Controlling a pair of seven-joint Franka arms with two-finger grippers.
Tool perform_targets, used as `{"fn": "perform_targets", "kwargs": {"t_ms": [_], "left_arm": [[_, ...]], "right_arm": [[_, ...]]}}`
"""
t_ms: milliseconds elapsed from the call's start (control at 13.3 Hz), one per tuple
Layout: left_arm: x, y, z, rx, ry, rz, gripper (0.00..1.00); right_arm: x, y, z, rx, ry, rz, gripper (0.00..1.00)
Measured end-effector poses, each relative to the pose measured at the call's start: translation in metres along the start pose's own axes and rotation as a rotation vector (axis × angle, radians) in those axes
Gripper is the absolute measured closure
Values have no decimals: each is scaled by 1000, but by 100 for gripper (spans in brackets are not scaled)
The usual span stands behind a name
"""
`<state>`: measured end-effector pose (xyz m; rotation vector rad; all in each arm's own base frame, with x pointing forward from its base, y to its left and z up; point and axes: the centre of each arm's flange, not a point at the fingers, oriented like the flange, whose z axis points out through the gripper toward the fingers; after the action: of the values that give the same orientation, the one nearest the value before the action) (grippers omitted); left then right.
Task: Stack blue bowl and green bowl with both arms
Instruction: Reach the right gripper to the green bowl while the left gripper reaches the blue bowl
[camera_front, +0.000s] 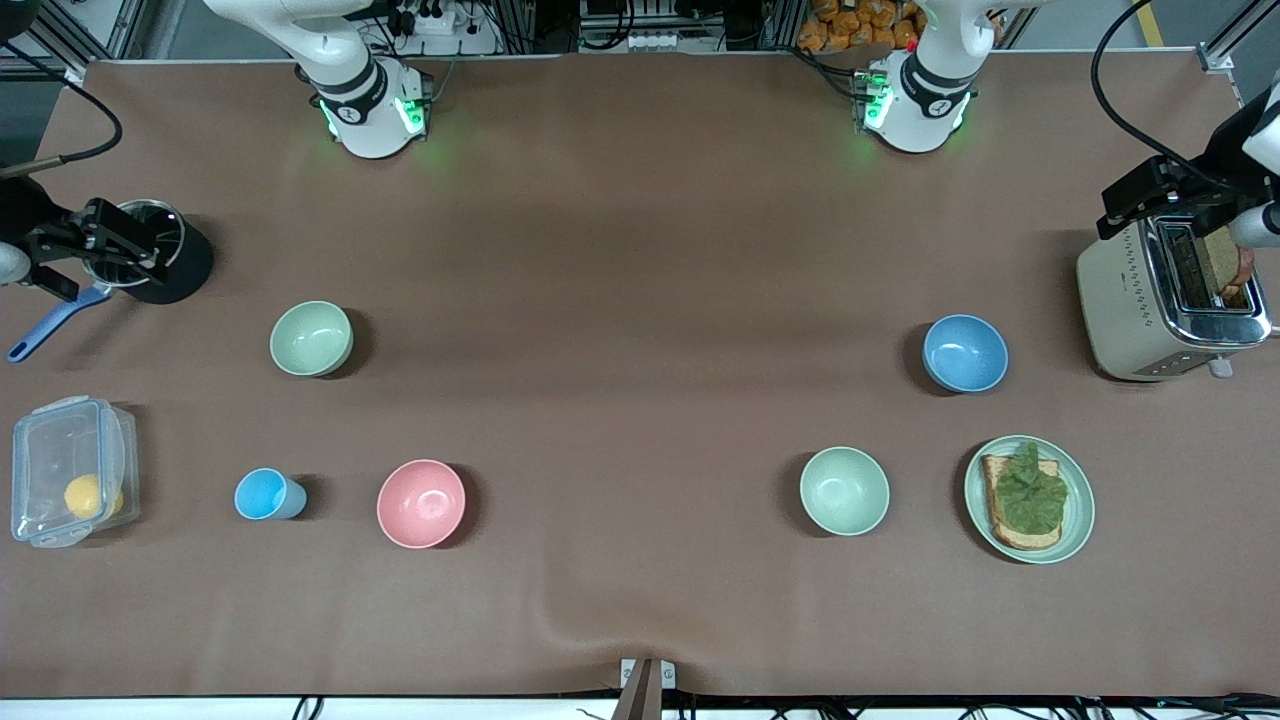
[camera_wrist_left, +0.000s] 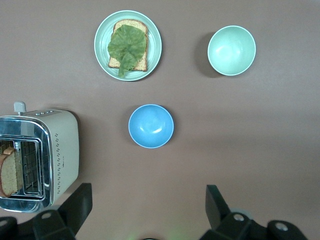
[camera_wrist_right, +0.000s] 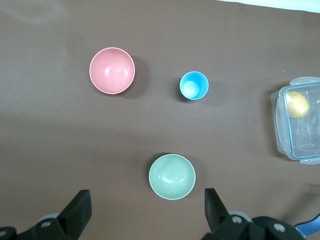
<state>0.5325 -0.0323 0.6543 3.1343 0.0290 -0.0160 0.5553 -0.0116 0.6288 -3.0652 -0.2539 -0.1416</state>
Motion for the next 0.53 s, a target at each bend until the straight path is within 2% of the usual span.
{"fn": "perform_targets", "kwargs": {"t_ms": [302, 528], "left_arm": [[0, -2, 0, 0, -6, -3, 0], [1, -8, 7, 23, -24, -11, 0]], "right_arm": [[1, 1, 4, -3, -9, 0, 0], [7, 6, 27, -25, -58, 1, 0]]}}
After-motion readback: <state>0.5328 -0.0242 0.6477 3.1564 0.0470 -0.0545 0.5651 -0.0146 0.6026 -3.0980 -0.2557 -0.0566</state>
